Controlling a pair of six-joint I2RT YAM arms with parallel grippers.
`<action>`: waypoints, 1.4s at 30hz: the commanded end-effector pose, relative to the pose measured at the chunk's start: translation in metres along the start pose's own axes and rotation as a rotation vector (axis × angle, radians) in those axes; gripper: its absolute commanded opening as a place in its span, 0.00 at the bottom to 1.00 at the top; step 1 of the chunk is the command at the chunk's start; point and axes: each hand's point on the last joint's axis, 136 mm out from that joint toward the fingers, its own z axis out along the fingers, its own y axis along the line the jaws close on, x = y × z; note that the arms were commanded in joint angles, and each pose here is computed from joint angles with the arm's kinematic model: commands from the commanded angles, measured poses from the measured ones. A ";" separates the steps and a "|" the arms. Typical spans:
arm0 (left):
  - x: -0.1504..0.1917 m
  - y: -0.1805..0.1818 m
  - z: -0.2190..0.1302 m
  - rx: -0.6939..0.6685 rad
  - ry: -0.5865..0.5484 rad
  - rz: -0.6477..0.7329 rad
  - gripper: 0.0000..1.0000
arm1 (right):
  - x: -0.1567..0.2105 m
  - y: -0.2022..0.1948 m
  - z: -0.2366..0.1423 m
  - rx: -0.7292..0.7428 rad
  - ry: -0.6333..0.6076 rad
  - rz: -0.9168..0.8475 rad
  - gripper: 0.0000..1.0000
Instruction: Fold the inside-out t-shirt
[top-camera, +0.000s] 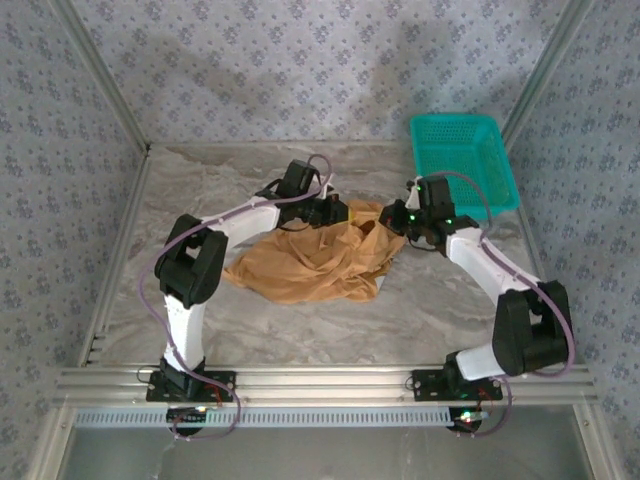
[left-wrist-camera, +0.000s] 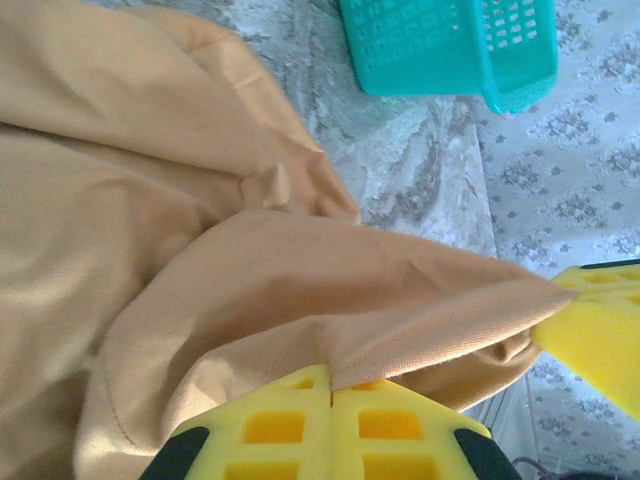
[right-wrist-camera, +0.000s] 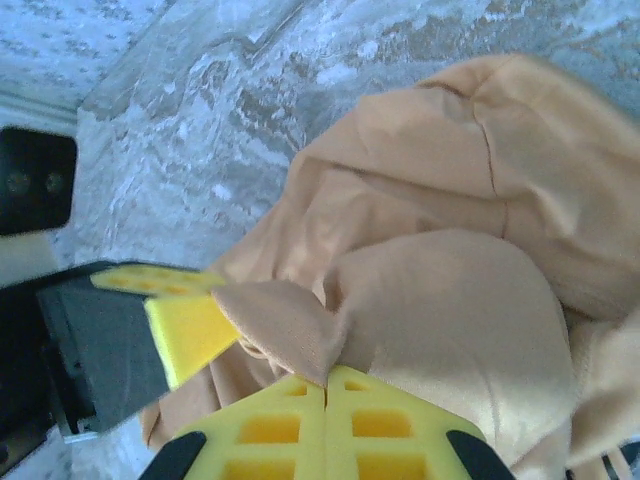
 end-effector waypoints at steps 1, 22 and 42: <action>-0.006 -0.033 -0.006 0.033 -0.039 0.064 0.00 | 0.028 -0.034 0.000 0.012 0.082 0.005 0.00; 0.017 -0.048 0.037 0.075 0.000 0.043 0.00 | 0.050 -0.059 -0.049 0.341 -0.060 0.041 0.14; 0.019 -0.040 0.033 0.052 0.012 0.037 0.00 | 0.037 -0.033 0.019 0.347 -0.056 -0.054 0.47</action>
